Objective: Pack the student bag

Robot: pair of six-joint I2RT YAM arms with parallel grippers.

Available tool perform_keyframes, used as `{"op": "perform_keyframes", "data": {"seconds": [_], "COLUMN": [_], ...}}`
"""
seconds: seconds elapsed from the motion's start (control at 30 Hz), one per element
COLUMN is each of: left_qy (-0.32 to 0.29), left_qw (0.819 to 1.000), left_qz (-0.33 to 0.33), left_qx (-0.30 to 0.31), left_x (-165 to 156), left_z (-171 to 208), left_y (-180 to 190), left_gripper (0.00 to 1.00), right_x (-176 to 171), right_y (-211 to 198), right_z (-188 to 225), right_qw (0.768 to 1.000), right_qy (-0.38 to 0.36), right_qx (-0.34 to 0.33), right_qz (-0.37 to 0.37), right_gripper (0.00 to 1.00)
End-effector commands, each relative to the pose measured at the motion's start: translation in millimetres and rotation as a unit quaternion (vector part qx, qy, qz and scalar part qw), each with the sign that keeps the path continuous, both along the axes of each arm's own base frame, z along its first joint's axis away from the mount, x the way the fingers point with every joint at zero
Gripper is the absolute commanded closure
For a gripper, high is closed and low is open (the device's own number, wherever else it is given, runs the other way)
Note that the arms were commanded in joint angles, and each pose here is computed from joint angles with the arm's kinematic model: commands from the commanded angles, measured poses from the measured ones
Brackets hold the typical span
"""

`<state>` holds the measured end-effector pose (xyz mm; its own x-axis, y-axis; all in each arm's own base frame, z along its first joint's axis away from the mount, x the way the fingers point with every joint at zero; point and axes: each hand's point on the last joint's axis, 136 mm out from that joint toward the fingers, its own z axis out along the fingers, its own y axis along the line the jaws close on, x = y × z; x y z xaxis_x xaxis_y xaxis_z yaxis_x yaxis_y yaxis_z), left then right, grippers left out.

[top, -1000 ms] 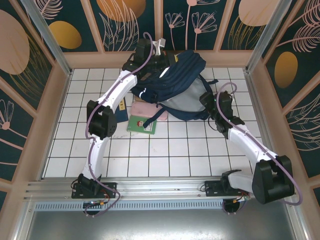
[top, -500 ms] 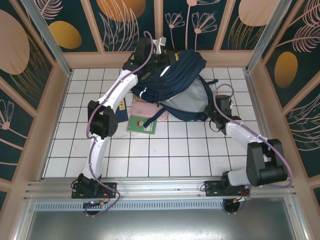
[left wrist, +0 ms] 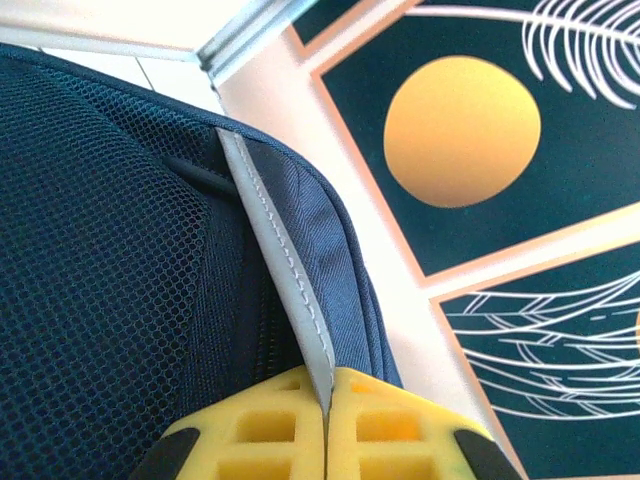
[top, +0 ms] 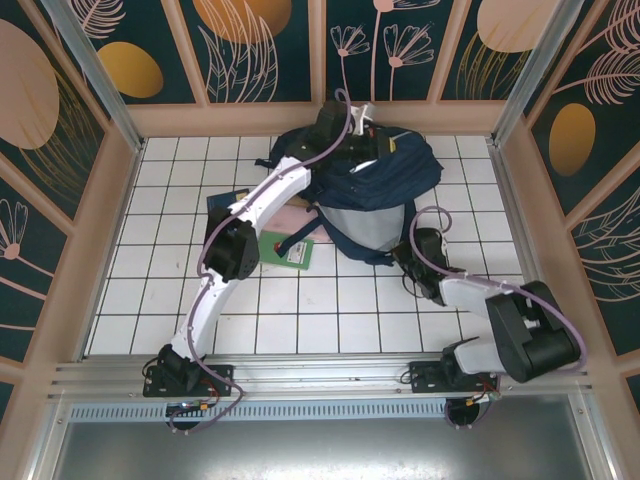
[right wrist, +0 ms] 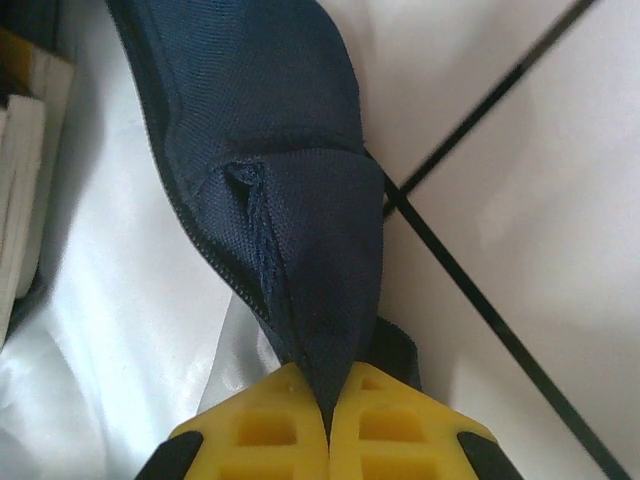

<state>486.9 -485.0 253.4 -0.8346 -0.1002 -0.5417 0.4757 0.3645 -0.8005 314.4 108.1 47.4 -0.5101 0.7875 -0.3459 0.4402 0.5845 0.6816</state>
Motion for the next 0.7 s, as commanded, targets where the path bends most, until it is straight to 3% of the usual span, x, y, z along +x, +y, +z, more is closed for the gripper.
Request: {"op": "perform_keyframes", "data": {"seconds": [0.0, 0.17, 0.33, 0.4, 0.5, 0.6, 0.67], "left_qy": [-0.104, -0.091, -0.086, -0.079, -0.068, -0.057, -0.056], "left_qw": [0.991, 0.991, 0.989, 0.991, 0.996, 0.998, 0.998], "left_qz": [-0.037, -0.064, -0.088, -0.082, -0.051, -0.022, -0.003], "left_qx": [-0.078, -0.075, -0.081, -0.071, -0.033, 0.006, 0.028], "left_x": [-24, -47, -68, -66, -53, -45, -47], "left_z": [73, 53, 49, 45, 35, 30, 31], "left_y": [-28, -58, -78, -75, -61, -35, -14], "left_gripper": [1.0, 1.0, 1.0, 1.0, 0.72, 0.52, 0.45], "right_x": [-13, -32, -50, -55, -64, -75, -82], "right_y": [-10, -46, -49, -54, -67, -86, -96], "right_z": [14, 47, 51, 47, 53, 71, 86], "right_qw": [0.998, 0.991, 0.991, 0.992, 0.988, 0.981, 0.976], "right_qy": [-0.022, -0.056, -0.054, -0.035, -0.013, -0.007, -0.012], "right_qx": [0.019, -0.007, -0.014, -0.042, -0.094, -0.137, -0.155], "right_qz": [-0.053, -0.124, -0.121, -0.115, -0.119, -0.138, -0.151], "right_gripper": [1.0, 1.0, 1.0, 0.7, 0.31, 0.19, 0.16]}}
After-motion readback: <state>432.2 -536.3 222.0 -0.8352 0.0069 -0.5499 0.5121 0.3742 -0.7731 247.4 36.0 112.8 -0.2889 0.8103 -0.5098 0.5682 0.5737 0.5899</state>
